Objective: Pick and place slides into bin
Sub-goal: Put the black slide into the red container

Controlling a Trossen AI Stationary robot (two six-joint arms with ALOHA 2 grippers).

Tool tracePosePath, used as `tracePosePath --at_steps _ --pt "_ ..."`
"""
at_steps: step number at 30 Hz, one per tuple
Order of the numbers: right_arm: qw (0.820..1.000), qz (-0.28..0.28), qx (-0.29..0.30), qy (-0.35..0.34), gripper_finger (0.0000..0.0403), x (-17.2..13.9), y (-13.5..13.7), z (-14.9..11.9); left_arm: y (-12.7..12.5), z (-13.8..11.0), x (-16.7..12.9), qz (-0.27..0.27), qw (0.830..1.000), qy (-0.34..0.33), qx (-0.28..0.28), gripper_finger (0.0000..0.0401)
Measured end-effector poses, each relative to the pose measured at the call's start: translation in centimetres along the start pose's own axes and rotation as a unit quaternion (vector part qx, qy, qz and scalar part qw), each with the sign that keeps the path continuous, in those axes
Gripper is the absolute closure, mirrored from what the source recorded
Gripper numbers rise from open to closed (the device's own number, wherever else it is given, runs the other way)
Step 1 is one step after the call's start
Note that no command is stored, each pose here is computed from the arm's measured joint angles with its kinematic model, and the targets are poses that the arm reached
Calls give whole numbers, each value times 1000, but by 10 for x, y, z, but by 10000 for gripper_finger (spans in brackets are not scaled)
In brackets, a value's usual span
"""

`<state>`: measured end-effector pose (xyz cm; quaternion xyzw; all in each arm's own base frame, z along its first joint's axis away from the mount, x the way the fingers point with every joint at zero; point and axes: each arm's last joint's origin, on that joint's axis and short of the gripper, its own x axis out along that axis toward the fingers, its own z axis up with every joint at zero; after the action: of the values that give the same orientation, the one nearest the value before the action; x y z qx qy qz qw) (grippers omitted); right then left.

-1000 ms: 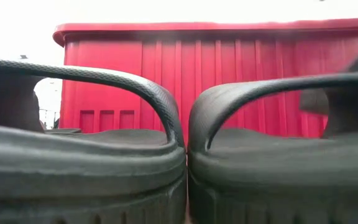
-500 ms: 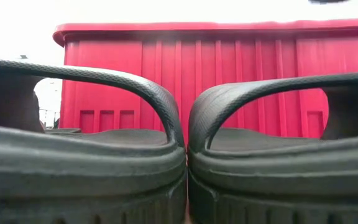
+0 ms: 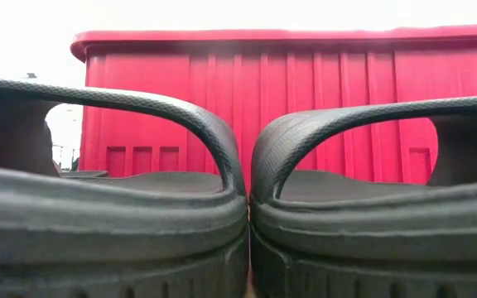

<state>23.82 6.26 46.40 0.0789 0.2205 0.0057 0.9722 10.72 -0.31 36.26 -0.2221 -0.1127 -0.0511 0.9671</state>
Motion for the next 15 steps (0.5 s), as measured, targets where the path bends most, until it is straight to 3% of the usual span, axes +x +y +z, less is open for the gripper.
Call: tracePosePath --at_steps 4,9,12,15 --pt "993 -111 18 -43 398 -23 -50 14 0 0 0 1 1000 0 3 375" --pt "983 -177 49 26 398 -35 -111 7 0 0 0 1 1000 0 5 375" --pt "979 -181 73 63 398 -32 -148 2 0 0 0 1 1000 0 9 375" --pt "983 -125 95 96 398 -22 -183 -4 0 0 0 1 1000 1 22 375"
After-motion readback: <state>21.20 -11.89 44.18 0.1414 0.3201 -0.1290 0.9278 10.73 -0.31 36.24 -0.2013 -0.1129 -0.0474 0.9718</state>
